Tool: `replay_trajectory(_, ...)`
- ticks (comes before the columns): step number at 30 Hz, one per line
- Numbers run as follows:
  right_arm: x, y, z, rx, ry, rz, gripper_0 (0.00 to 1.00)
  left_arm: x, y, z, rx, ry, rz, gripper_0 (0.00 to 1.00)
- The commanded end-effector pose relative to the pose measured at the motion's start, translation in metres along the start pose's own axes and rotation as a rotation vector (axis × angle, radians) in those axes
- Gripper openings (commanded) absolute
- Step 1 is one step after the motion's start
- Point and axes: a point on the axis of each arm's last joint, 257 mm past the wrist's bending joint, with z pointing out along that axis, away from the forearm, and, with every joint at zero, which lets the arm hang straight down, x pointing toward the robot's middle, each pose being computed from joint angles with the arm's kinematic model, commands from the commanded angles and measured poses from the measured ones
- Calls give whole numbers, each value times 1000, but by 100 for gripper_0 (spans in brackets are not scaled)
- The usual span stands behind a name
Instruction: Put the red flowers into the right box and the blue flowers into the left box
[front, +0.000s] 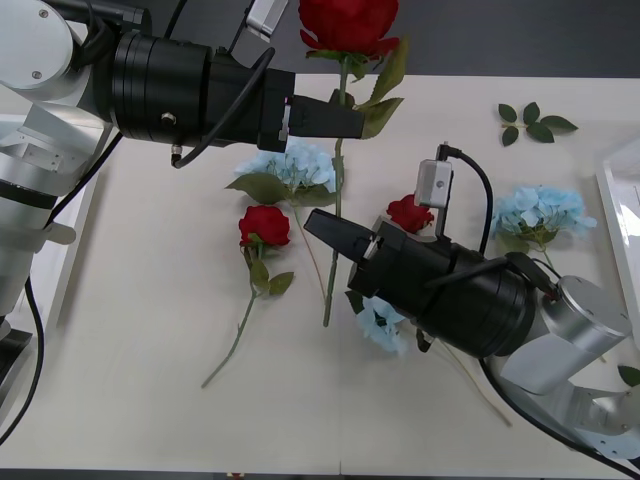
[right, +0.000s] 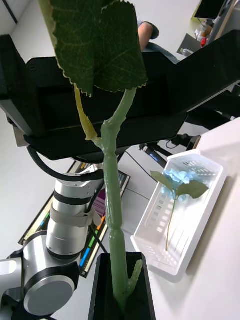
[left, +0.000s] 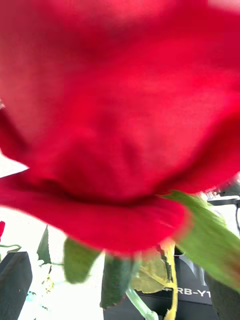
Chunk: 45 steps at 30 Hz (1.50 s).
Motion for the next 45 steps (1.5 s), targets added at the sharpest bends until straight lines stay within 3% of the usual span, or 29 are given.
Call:
replay_trajectory(1,-11,2,-8,14,29,-87,0,-11,-9,5,12,-9,19,100)
replay_trajectory(9,-31,-51,-62,193,116,-119,0,-13,3,-18,-46,6,53,100)
replay_trajectory(14,-62,-94,-115,326,187,-171,0,3,24,-49,-142,90,80,100)
replay_trajectory(26,-153,-182,-290,710,296,-123,0,72,69,-124,-339,295,-29,100)
replay_trajectory(34,-209,-199,-404,923,288,-122,0,124,104,-156,-541,408,-155,100)
replay_trajectory(45,-249,-213,-534,1252,350,-236,0,186,117,-155,-781,536,-268,100)
